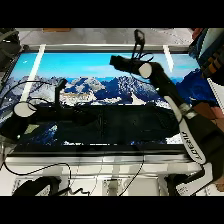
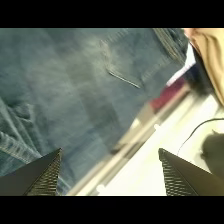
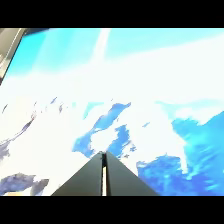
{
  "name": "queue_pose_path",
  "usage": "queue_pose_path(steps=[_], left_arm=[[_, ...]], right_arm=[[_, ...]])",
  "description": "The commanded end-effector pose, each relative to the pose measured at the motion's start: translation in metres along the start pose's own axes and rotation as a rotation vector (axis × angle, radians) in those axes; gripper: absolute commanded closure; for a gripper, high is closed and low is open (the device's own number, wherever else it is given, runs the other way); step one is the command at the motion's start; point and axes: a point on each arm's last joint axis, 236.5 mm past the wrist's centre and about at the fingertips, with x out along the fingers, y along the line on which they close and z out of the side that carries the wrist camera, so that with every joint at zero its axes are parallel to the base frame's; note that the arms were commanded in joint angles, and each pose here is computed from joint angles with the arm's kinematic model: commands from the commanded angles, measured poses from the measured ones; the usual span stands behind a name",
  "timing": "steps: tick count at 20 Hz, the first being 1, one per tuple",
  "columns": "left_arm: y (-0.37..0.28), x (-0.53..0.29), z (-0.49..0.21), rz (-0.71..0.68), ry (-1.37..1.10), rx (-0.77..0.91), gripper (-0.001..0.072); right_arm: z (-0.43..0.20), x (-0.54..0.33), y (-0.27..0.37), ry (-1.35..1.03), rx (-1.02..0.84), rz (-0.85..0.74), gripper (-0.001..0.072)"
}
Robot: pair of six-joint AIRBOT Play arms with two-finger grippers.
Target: Fold the clothes and pants, and hang the long-sleeved shirts on hangers.
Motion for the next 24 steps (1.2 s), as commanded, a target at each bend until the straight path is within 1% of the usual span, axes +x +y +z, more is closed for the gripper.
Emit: queue_pose_path(steps=[1, 3, 4, 7, 8, 9, 11, 14, 16, 18, 19, 22, 24], left_arm=[[-0.002, -0.001, 0.006, -0.009, -0.007, -0.011, -0.0003], [0.026, -0.029, 0.021, 0.089, -0.068, -0.007, -0.0001], [0.047, -0.047, 0.022, 0.160, -0.086, -0.015, 0.0000], [0.138, -0.112, -0.012, 0.458, -0.035, -0.161, 0.0005], [0.161, -0.130, -0.030, 0.528, 0.004, -0.204, 0.0007], [0.179, -0.142, -0.048, 0.562, 0.038, -0.266, 0.0008], [0.204, -0.145, -0.079, 0.555, 0.073, -0.391, 0.0007], [0.234, -0.123, -0.120, 0.500, 0.165, -0.470, 0.0008], [0.252, -0.106, -0.130, 0.465, 0.180, -0.533, 0.0008], [0.279, -0.090, -0.128, 0.462, 0.130, -0.536, 0.0009], [0.285, -0.079, -0.122, 0.427, 0.089, -0.553, 0.0011], [0.275, -0.050, -0.093, 0.246, -0.036, -0.548, 0.0013], [0.269, -0.039, -0.077, 0.196, -0.083, -0.521, 0.0014]], right_arm=[[0.024, -0.030, -0.019, -0.008, -0.058, -0.043, 0.0674], [0.021, -0.037, -0.025, 0.022, -0.070, -0.063, 0.0674], [0.018, -0.040, -0.029, 0.041, -0.094, -0.077, 0.0674], [-0.003, -0.044, -0.042, 0.144, -0.220, -0.119, 0.0674], [-0.010, -0.046, -0.047, 0.179, -0.256, -0.136, 0.0674], [-0.015, -0.048, -0.052, 0.205, -0.283, -0.151, 0.0674], [-0.020, -0.050, -0.057, 0.230, -0.298, -0.169, 0.0674], [-0.020, -0.050, -0.058, 0.234, -0.300, -0.172, 0.0674], [-0.020, -0.050, -0.058, 0.233, -0.302, -0.174, 0.0675], [-0.020, -0.050, -0.058, 0.234, -0.301, -0.173, 0.0675], [-0.021, -0.050, -0.058, 0.234, -0.301, -0.172, 0.0674], [-0.019, -0.050, -0.058, 0.226, -0.304, -0.173, 0.0675], [-0.015, -0.049, -0.059, 0.214, -0.311, -0.178, 0.0674]])
